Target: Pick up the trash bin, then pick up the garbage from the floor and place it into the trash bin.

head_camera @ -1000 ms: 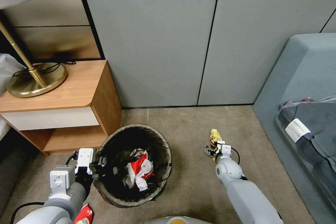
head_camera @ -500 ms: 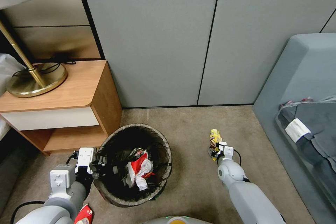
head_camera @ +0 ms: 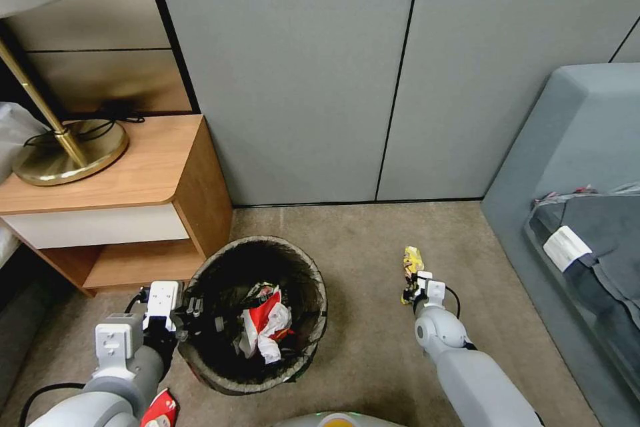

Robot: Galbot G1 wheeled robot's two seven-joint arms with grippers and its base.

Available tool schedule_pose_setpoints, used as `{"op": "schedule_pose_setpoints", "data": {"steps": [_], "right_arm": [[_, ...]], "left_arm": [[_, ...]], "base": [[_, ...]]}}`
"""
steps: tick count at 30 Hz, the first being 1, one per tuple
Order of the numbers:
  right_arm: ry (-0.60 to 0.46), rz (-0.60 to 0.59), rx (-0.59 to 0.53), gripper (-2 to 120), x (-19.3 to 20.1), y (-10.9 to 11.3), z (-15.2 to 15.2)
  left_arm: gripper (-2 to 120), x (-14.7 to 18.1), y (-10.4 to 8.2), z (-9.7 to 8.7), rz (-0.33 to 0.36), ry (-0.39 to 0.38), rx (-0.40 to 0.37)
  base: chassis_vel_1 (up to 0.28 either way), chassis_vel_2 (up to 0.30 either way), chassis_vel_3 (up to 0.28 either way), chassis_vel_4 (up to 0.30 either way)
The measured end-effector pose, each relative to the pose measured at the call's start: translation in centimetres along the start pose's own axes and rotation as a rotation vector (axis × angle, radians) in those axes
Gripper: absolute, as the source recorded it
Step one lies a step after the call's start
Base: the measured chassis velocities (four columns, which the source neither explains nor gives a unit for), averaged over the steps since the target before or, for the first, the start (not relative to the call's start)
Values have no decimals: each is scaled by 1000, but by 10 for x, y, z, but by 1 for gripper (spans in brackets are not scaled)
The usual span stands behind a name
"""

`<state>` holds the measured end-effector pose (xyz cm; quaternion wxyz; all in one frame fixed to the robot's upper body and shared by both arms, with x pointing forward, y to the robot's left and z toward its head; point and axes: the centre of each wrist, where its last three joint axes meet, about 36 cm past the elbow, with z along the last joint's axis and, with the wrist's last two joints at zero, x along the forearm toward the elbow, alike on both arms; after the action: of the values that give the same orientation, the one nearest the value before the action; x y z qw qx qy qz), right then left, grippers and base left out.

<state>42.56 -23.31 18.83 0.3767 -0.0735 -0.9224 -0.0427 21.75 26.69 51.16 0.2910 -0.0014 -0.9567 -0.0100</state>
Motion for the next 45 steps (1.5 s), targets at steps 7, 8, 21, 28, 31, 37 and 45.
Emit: {"op": "schedule_pose_setpoints", "data": {"steps": [7,8,21,28,31,37,45], "right_arm": [[-28,5,-14,0,5,-2,-4],[-28,5,-14,0,5,-2,-4],[-450,-150,135,0,140,-42,-124],[-560,-401,281,0,258,-17,-158],[-572,-474,310,0,281,-4,-159],[-567,-663,406,0,318,26,-159],[-499,-906,505,0,331,66,-154]], "left_arm": [[1,0,0,0,1,0,0],[1,0,0,0,1,0,0],[1,0,-1,0,4,-2,2],[1,0,-1,0,7,1,-1],[1,0,-1,0,6,3,-3],[1,1,0,1,6,9,-5],[1,1,0,2,5,14,-7]], "base": [[0,0,0,0],[0,0,0,0],[0,0,0,0],[0,0,0,0],[0,0,0,0],[0,0,0,0],[0,0,0,0]]}}
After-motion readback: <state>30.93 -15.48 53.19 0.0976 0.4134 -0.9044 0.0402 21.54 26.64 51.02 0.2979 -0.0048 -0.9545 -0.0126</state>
